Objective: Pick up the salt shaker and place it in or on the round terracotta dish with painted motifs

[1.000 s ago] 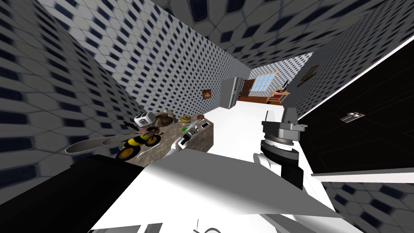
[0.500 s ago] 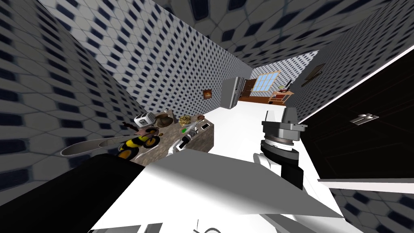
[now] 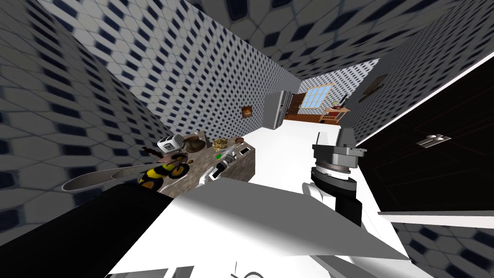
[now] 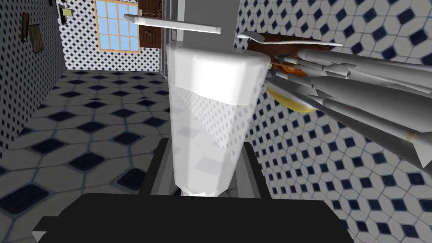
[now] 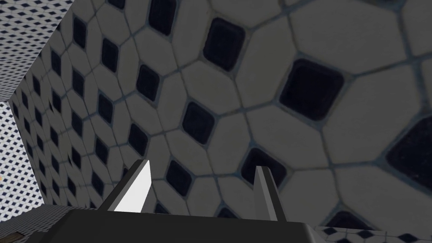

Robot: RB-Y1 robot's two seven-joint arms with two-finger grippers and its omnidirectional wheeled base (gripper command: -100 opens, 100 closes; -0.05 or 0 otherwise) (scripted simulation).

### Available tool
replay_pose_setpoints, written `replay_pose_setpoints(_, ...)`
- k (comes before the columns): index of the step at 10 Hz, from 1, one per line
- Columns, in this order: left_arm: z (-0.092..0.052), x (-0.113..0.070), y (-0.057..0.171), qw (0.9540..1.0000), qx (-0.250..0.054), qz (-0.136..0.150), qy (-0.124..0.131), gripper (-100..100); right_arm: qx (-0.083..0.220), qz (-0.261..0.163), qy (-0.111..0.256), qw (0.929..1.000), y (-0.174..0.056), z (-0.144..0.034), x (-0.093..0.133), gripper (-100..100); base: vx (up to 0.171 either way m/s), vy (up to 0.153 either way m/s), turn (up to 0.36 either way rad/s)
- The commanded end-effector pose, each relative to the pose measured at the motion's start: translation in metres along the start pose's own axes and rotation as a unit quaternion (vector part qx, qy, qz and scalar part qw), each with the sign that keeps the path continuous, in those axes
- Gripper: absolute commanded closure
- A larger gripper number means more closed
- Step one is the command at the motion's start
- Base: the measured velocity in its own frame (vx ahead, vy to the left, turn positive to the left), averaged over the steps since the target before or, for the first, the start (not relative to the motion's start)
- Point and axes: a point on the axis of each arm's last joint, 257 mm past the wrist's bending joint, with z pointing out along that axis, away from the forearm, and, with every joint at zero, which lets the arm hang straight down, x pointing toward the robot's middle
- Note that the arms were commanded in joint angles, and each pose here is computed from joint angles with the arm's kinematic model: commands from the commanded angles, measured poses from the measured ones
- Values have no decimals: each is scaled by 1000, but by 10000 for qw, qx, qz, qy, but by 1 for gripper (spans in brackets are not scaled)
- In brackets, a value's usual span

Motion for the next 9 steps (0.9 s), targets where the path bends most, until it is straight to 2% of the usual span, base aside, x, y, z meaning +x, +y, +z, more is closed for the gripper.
replay_pose_setpoints(1,8,-21,-3,9995,207,172,-165,100,0,0,0,10000,0,0,0,0,-16,49,-291)
replay_pose_setpoints(2,16,-44,-3,9983,363,310,-337,100,1,0,0,10000,0,0,0,0,35,17,-231)
replay_pose_setpoints(6,24,-85,16,9961,501,475,-543,100,1,0,0,10000,0,0,0,0,19,9,-185)
replay_pose_setpoints(7,25,-99,27,9957,499,503,-597,100,1,-1,0,10000,0,0,0,0,-34,20,-166)
replay_pose_setpoints(9,26,-113,39,9953,478,529,-651,100,1,-1,0,10000,0,0,0,0,-42,22,-120)
